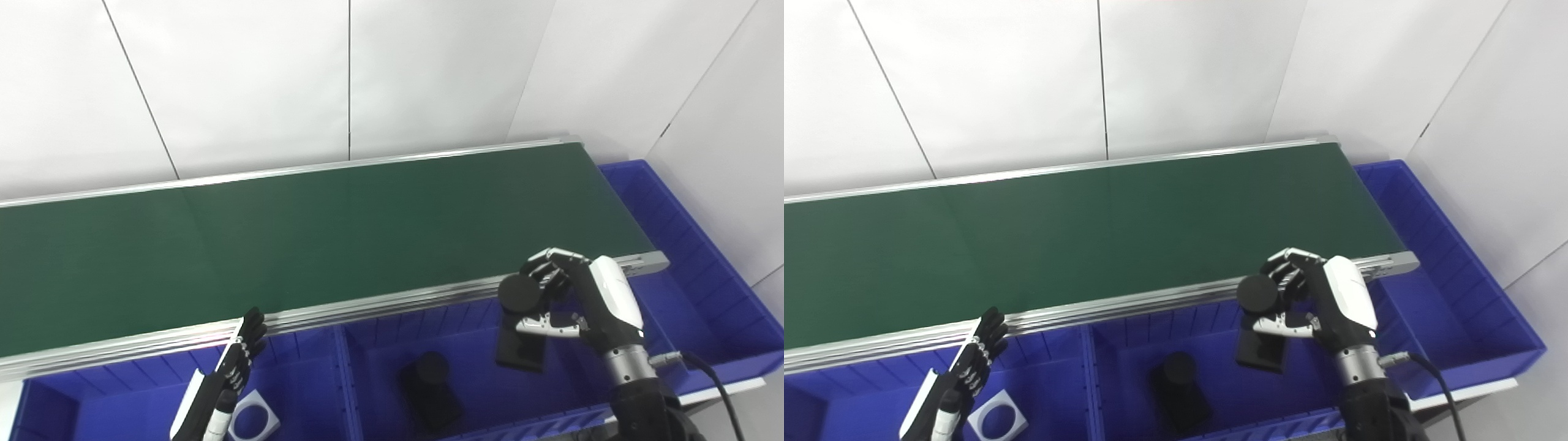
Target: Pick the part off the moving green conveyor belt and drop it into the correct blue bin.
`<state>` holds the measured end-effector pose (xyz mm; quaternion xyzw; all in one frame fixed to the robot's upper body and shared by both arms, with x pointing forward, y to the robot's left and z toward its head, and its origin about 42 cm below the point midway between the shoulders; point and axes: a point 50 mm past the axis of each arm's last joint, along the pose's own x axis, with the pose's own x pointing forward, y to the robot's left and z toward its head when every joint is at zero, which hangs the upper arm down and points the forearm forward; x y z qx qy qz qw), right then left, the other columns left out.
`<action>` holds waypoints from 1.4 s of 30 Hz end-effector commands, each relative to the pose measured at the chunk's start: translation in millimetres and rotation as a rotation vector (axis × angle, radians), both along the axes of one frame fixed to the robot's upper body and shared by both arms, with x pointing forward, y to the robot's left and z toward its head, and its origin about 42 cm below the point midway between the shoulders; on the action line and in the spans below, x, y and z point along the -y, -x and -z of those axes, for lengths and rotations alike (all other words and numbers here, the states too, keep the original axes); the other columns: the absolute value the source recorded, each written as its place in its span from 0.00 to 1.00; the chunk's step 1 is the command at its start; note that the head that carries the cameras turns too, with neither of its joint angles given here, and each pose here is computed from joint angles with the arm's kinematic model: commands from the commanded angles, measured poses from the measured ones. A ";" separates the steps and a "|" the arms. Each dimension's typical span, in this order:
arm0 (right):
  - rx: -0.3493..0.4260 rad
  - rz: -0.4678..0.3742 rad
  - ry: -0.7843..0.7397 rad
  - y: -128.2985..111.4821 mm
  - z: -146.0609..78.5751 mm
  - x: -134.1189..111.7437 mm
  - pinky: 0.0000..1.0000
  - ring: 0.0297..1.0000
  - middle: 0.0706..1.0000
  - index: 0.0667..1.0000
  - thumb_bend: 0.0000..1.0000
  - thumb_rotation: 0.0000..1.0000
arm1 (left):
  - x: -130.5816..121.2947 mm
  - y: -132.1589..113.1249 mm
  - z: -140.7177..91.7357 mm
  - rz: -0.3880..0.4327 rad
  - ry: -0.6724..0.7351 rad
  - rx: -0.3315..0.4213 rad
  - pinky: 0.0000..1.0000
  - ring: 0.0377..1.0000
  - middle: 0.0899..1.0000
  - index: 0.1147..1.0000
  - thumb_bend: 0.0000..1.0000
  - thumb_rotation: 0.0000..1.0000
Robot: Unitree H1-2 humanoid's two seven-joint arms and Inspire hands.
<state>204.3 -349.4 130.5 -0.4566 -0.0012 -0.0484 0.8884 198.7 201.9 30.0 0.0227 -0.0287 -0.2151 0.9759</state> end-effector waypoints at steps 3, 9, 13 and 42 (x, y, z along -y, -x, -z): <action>-0.009 0.000 0.065 -6.9 -7.8 2.1 0.24 0.28 0.35 0.48 0.52 0.00 | 3.4 -8.6 -13.5 0.013 0.017 0.080 0.96 0.98 1.00 1.00 0.77 1.00; -0.061 0.008 0.080 -10.6 2.6 3.9 0.28 0.32 0.36 0.49 0.52 0.00 | 5.0 -8.2 -14.4 0.018 0.015 0.084 0.96 0.98 1.00 1.00 0.76 1.00; -0.102 -0.002 0.105 -15.4 9.3 8.2 0.28 0.32 0.37 0.49 0.52 0.00 | 6.7 -7.3 -14.3 0.024 0.013 0.084 0.96 0.98 1.00 1.00 0.77 1.00; -0.229 0.041 0.210 -8.9 66.5 14.6 0.33 0.39 0.39 0.50 0.52 0.00 | 19.7 -5.4 -19.2 0.054 0.033 0.101 0.97 0.99 1.00 0.99 0.78 1.00</action>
